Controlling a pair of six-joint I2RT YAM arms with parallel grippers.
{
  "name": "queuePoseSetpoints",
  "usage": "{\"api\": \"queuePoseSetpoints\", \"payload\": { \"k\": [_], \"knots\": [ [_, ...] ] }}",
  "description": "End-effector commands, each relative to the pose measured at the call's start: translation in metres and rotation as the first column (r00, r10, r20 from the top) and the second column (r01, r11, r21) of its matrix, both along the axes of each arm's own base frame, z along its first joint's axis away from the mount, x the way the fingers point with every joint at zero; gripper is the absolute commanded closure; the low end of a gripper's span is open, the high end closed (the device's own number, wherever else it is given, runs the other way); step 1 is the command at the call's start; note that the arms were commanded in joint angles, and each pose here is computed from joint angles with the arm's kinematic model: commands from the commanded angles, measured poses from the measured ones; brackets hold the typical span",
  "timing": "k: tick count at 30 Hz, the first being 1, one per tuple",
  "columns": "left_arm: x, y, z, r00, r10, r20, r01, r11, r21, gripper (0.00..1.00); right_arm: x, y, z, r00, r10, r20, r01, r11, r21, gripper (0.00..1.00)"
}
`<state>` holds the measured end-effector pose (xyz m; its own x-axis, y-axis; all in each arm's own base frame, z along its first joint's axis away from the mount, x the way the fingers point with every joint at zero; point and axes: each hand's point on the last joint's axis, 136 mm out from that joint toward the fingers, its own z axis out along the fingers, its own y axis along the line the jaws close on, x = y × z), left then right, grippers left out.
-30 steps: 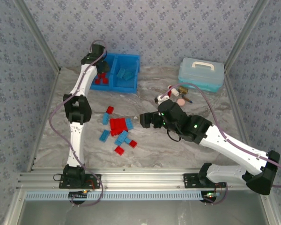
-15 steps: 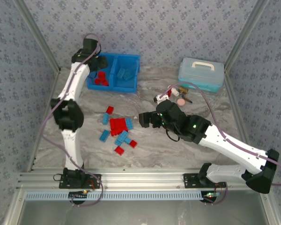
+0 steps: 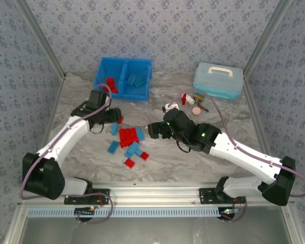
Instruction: Sort the legos into containers by color
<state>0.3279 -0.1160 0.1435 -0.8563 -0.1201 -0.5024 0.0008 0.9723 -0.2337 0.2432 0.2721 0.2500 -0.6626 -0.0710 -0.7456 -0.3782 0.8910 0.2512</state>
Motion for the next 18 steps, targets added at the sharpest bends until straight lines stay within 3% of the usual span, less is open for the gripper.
{"api": "queuePoseSetpoints", "payload": {
  "k": [1,9,18],
  "knots": [
    [-0.009,-0.001,-0.021,1.000,-0.018,-0.022,0.018,1.000,-0.006,0.39,0.003,0.007,0.009,1.000,0.013,0.015,-0.013,1.000,0.018,0.00],
    [0.004,0.000,-0.067,0.995,-0.027,-0.092,0.032,0.998,0.061,0.39,0.001,0.006,0.007,1.000,0.008,0.000,-0.008,1.000,0.017,0.00],
    [0.027,0.011,-0.092,0.993,0.004,-0.120,0.014,0.989,0.148,0.54,-0.001,-0.006,0.008,1.000,-0.022,0.011,0.022,1.000,0.000,0.00]
  ]
}}
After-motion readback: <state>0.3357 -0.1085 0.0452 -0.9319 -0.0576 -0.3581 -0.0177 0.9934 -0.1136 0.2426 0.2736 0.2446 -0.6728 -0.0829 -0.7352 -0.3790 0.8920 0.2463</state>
